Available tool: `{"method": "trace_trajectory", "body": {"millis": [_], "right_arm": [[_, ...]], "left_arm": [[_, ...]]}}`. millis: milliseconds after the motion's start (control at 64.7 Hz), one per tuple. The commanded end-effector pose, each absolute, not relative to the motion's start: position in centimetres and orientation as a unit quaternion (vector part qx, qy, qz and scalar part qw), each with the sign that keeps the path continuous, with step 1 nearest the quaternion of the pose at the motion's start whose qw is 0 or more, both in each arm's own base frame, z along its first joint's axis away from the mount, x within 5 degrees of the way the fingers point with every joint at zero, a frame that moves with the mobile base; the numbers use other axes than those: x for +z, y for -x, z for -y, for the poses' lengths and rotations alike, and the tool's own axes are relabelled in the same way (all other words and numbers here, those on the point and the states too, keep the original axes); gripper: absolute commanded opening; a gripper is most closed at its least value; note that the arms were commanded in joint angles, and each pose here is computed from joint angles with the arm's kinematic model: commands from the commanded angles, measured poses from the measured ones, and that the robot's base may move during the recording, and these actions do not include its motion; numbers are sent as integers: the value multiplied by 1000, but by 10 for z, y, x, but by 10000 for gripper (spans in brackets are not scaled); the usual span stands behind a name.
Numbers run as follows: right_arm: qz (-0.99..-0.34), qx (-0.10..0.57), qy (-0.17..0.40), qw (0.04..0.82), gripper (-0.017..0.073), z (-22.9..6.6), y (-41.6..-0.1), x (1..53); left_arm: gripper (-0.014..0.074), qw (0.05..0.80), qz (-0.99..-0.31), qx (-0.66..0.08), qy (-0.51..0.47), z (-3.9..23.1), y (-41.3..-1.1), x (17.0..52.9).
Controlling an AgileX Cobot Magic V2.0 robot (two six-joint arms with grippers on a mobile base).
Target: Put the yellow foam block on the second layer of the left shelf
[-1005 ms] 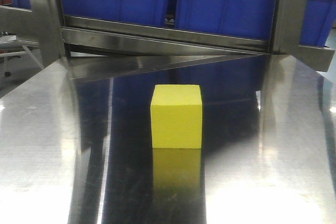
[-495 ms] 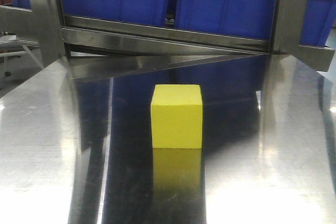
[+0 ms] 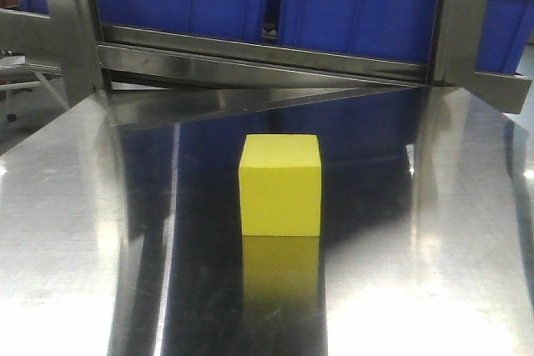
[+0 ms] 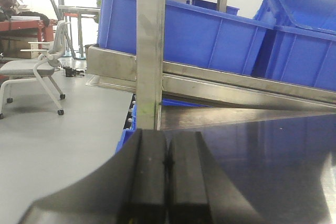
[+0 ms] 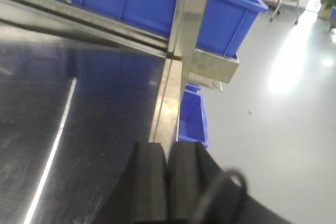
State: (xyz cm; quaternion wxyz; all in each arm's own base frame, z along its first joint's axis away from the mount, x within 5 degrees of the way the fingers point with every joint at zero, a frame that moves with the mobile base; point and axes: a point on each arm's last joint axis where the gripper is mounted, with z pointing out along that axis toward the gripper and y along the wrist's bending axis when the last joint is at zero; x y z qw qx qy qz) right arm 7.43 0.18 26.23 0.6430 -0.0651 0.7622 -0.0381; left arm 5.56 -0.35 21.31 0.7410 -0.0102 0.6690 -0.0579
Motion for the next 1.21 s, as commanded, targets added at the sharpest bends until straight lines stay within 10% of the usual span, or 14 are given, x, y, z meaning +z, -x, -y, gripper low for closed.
{"method": "trace_trajectory", "body": {"millis": [0, 541, 819, 1190], "right_arm": [[-743, -49, 75, 663, 55, -2, -88, 285], [-864, 84, 80, 489, 69, -48, -166, 298], [-917, 101, 84, 376, 638, -89, -209, 295], [-961, 103, -10, 256, 624, -161, -256, 312]], "left_arm": [[136, 766, -640, -65, 10, 4, -54, 213], [136, 766, -640, -65, 10, 4, -54, 213], [136, 766, -640, -65, 10, 4, -54, 213], [136, 766, -640, -65, 10, 4, -54, 213]]}}
